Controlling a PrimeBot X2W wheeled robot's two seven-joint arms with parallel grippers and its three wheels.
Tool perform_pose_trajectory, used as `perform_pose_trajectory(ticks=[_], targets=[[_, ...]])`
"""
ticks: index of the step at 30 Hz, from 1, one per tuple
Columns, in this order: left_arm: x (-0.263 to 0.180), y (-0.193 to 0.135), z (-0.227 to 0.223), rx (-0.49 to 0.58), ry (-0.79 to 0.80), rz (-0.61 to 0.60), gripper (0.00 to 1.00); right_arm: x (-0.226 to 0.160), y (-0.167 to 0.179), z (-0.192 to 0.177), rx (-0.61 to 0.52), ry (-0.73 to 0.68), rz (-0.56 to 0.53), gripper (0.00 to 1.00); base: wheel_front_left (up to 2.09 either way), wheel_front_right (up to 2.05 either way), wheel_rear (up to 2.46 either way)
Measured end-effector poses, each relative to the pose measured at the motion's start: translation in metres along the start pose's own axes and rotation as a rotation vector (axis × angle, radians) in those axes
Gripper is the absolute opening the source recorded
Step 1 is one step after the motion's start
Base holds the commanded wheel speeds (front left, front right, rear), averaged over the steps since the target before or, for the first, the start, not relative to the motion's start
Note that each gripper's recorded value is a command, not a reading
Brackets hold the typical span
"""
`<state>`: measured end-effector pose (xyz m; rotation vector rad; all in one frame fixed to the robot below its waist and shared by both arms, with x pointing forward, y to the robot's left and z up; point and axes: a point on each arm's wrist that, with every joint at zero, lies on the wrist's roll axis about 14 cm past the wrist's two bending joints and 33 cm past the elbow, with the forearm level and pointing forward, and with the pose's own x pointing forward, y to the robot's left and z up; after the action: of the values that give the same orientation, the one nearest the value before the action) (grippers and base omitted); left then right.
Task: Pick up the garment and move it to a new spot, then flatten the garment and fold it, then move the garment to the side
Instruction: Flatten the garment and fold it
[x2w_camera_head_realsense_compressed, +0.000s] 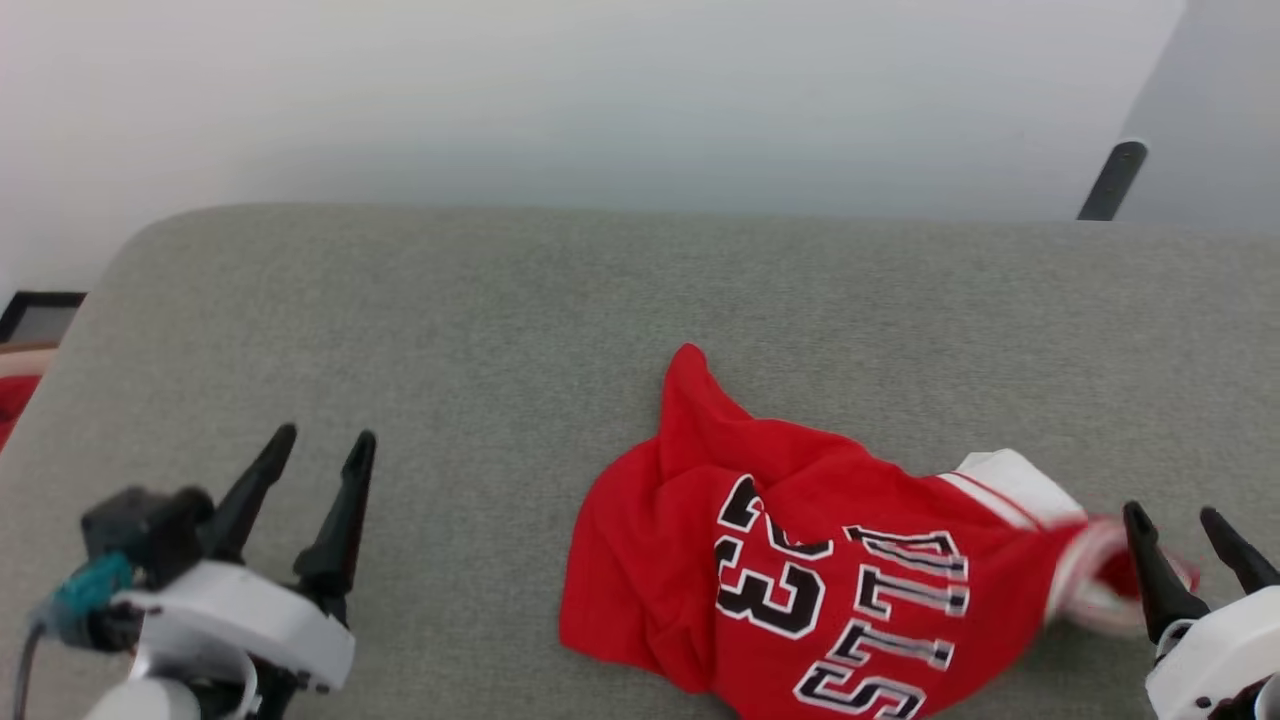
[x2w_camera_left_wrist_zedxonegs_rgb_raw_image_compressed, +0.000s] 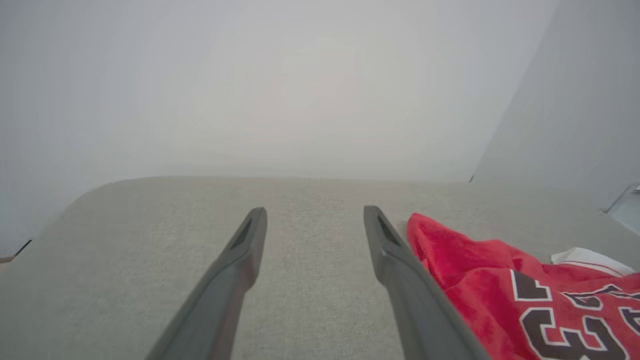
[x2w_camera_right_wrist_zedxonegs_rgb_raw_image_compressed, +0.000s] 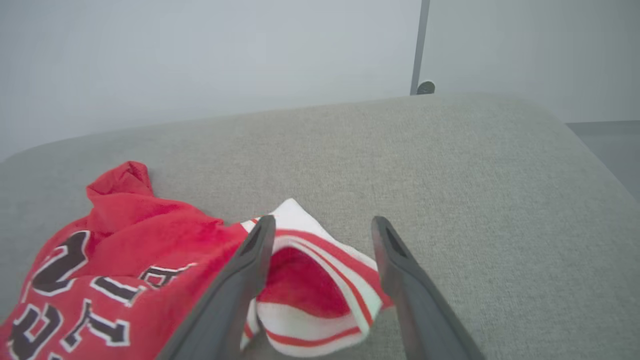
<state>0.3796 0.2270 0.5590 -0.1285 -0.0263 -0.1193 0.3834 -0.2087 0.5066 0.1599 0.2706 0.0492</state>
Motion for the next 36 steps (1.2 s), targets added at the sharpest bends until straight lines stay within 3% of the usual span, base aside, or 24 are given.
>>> perform_pose_trajectory(ticks=[7,18,31,36], targets=[[0.023,-0.041,0.014,-0.024,0.093,-0.175,1.0,-0.016,0.0,0.016,0.019,-0.085,-0.01,1.0,0.0,0.0,0.0],[0.053,-0.103,-0.007,-0.036,0.448,-0.409,1.0,-0.039,-0.016,0.033,0.049,-0.204,-0.075,1.0,0.0,0.0,0.0],[0.076,-0.11,-0.099,0.027,0.981,-0.412,1.0,-0.024,-0.033,0.035,0.09,-0.235,-0.125,1.0,0.0,0.0,0.0],[0.081,-0.109,-0.136,0.036,1.097,-0.402,1.0,-0.018,-0.043,0.027,0.097,-0.218,-0.156,1.0,0.0,0.0,0.0]])
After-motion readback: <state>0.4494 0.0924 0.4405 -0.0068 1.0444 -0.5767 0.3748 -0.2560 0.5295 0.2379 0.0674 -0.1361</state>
